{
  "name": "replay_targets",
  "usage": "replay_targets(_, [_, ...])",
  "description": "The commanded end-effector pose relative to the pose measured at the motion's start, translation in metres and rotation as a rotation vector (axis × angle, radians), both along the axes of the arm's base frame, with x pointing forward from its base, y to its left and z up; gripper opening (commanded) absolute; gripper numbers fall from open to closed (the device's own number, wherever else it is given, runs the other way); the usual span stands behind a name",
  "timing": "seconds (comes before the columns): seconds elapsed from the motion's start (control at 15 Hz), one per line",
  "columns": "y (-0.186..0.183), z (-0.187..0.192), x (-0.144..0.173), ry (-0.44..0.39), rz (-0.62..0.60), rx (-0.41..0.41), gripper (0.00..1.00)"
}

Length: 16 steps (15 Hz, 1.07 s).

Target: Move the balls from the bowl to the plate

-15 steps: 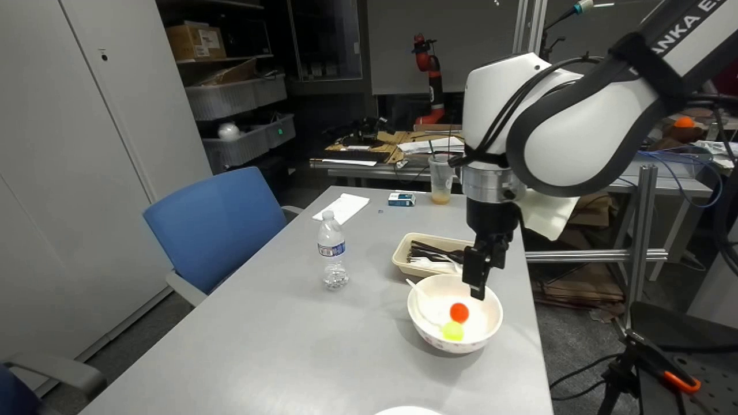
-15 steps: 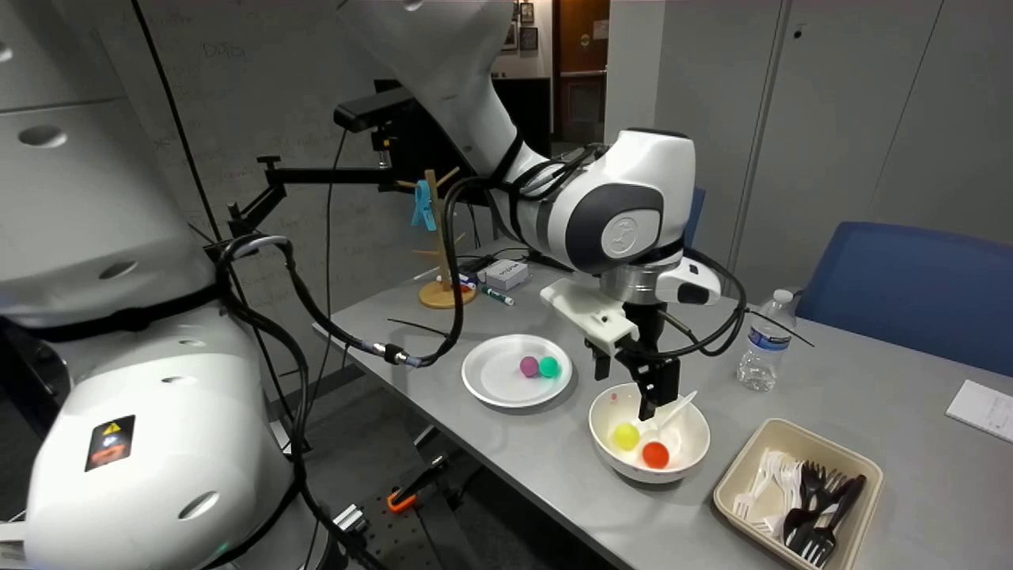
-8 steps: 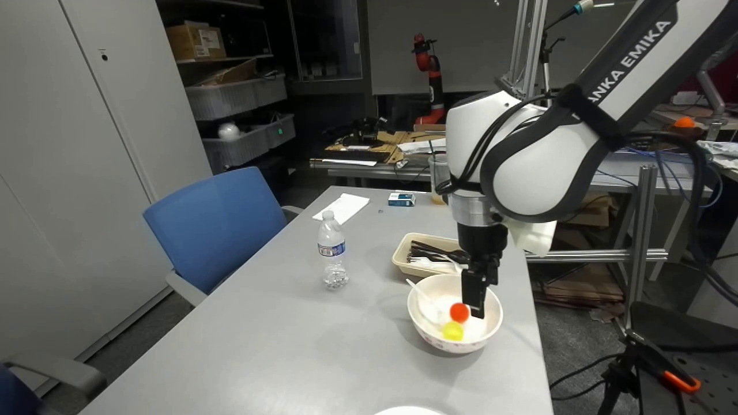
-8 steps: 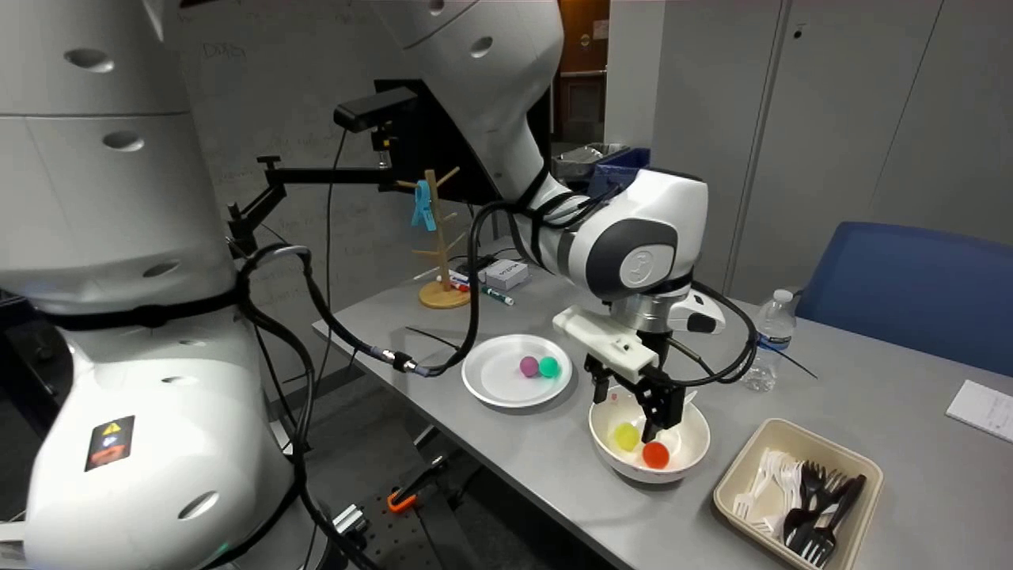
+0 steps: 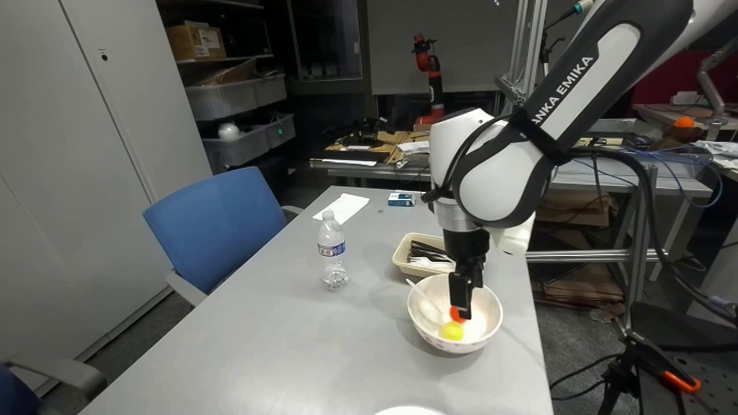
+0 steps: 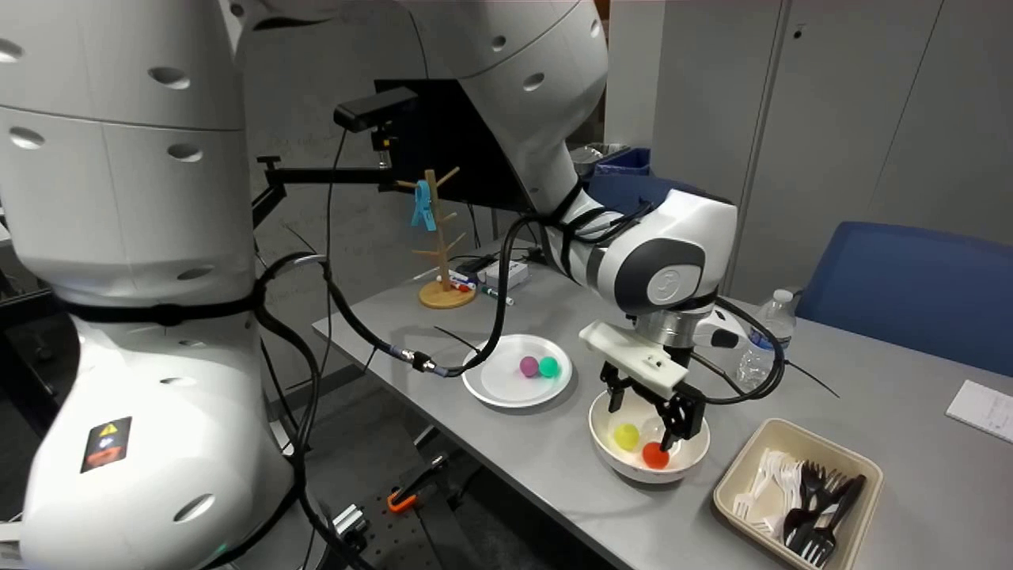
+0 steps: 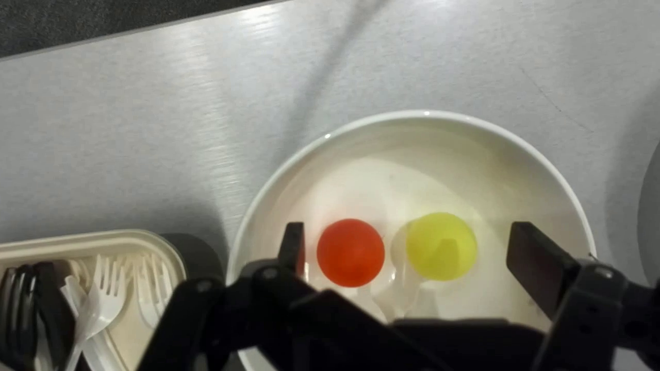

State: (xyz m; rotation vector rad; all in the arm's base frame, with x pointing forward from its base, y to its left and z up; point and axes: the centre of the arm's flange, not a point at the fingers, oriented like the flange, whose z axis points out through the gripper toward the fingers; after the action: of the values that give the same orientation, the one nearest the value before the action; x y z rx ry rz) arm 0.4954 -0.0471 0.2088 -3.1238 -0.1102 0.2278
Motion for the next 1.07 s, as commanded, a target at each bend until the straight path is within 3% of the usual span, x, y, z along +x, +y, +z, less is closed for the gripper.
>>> replay_targets(0.0, [-0.0051, -0.0099, 0.0086, 0.016, 0.051, 0.005, 1.0])
replay_targets(0.8, [-0.0004, -0.0109, 0.0025, 0.017, 0.025, 0.001, 1.0])
replay_targets(1.0, [-0.0036, -0.0178, 0.0089, -0.027, 0.143, -0.058, 1.0])
